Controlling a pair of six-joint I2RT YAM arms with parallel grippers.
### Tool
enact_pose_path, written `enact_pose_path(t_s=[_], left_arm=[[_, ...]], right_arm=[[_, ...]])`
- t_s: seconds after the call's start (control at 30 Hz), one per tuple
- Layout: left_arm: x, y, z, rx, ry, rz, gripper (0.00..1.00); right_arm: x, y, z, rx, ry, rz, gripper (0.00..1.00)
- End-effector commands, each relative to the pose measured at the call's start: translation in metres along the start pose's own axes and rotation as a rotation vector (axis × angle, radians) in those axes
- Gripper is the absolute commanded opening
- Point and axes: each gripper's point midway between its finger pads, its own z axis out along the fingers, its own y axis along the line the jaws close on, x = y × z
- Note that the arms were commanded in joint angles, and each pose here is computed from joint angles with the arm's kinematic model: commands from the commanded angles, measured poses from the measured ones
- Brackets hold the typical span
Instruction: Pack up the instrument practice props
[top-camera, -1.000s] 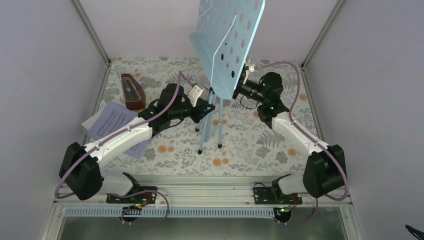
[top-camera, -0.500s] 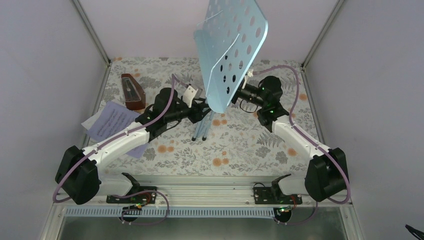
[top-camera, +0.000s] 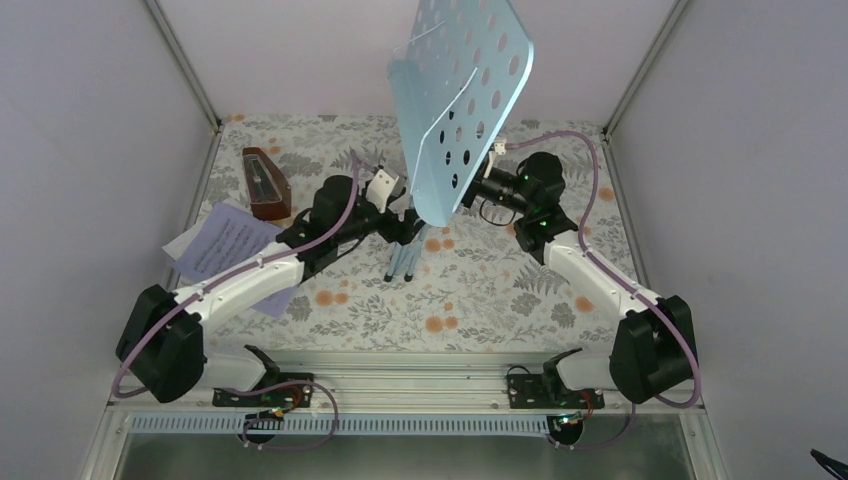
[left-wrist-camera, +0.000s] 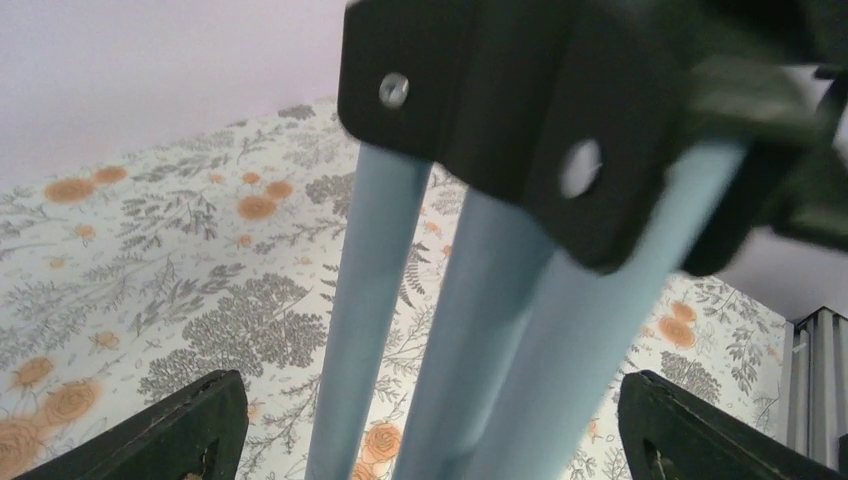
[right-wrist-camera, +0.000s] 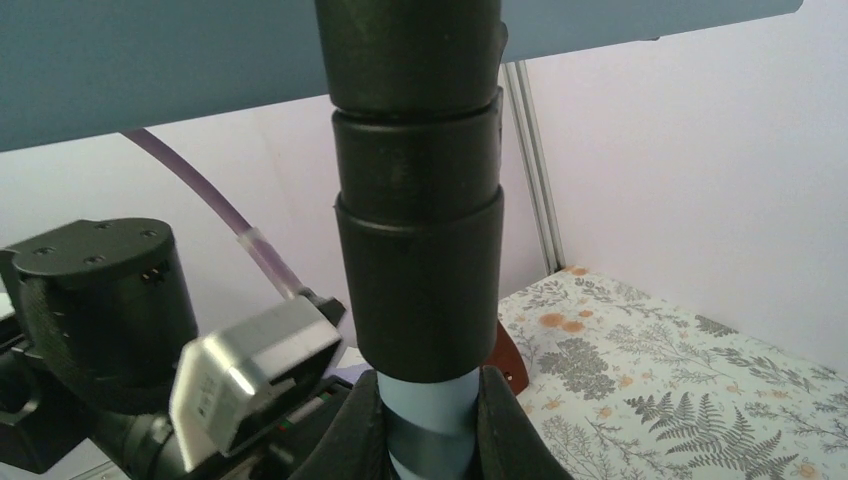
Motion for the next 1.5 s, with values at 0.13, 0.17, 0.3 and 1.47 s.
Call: enact_pose_path(t_s=[0.13,0.17,0.3,1.47], left_arm=[[-0.005,-0.011,0.022,0.105,-0.059,0.091,0.94],[-0.003,-0.009,0.026,0.107,-0.055,0.09,0.93],[0.001,-0.004,0.035,0.096,-0.056,0.106,0.87],[-0.02,-0.009,0.01,0.066,-0.138,0.091,0.02]], right_arm=[[0.009,0.029,0.0,-0.106,0.031,0.056,0.04],[0.009,0.028,0.0,-0.105,0.03,0.055,0.04],[0.008,0.029,0.0,-0.103,0.027,0.055,0.04],[0.001,0.008,-0.016,-0.001,-0.048,0.087,0.44]])
